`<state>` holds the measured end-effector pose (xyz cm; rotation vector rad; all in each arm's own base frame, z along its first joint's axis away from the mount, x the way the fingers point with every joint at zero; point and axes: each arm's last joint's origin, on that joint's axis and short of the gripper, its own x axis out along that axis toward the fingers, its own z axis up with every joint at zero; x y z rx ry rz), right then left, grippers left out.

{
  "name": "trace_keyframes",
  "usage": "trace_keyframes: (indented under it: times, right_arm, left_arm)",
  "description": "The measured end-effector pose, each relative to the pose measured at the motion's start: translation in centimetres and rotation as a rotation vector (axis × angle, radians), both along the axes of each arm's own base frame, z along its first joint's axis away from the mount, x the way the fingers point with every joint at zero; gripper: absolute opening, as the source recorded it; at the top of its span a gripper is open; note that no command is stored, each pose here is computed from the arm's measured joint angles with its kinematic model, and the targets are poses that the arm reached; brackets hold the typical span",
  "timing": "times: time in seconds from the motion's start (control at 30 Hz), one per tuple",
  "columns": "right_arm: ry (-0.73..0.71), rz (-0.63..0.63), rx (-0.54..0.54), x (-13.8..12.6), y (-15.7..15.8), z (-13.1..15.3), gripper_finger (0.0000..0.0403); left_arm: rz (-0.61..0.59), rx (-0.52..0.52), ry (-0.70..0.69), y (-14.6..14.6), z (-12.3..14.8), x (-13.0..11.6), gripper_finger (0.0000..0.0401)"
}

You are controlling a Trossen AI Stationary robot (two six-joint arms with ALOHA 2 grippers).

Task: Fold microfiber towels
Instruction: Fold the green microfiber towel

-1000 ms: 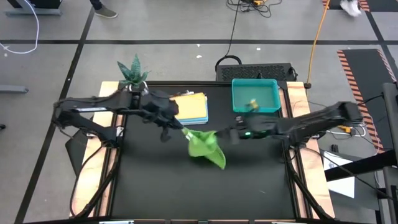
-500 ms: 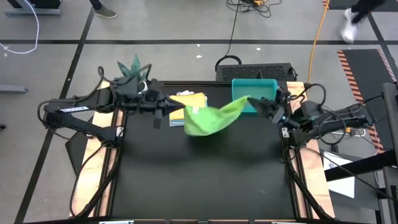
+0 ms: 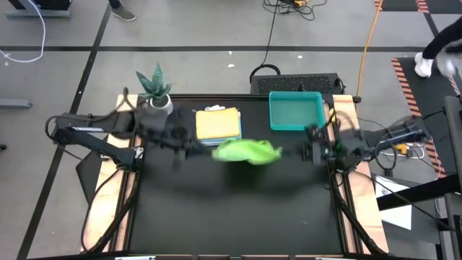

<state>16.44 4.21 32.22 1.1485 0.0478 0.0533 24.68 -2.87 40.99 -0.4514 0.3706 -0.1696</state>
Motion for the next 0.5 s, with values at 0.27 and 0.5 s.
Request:
trace_keyframes:
  times: [0.27, 0.5]
  right_arm:
    - [0.471, 0.089, 0.045, -0.7, 7.2, -6.0, 0.0]
    - [0.836, 0.078, 0.046, -0.7, 9.9, -13.6, 0.0001]
  left_arm:
    - [-0.053, 0.087, 0.283, -11.1, -6.5, 2.8, 0.0]
    - [-0.012, 0.178, 0.479, -16.7, -15.9, 7.0, 0.0]
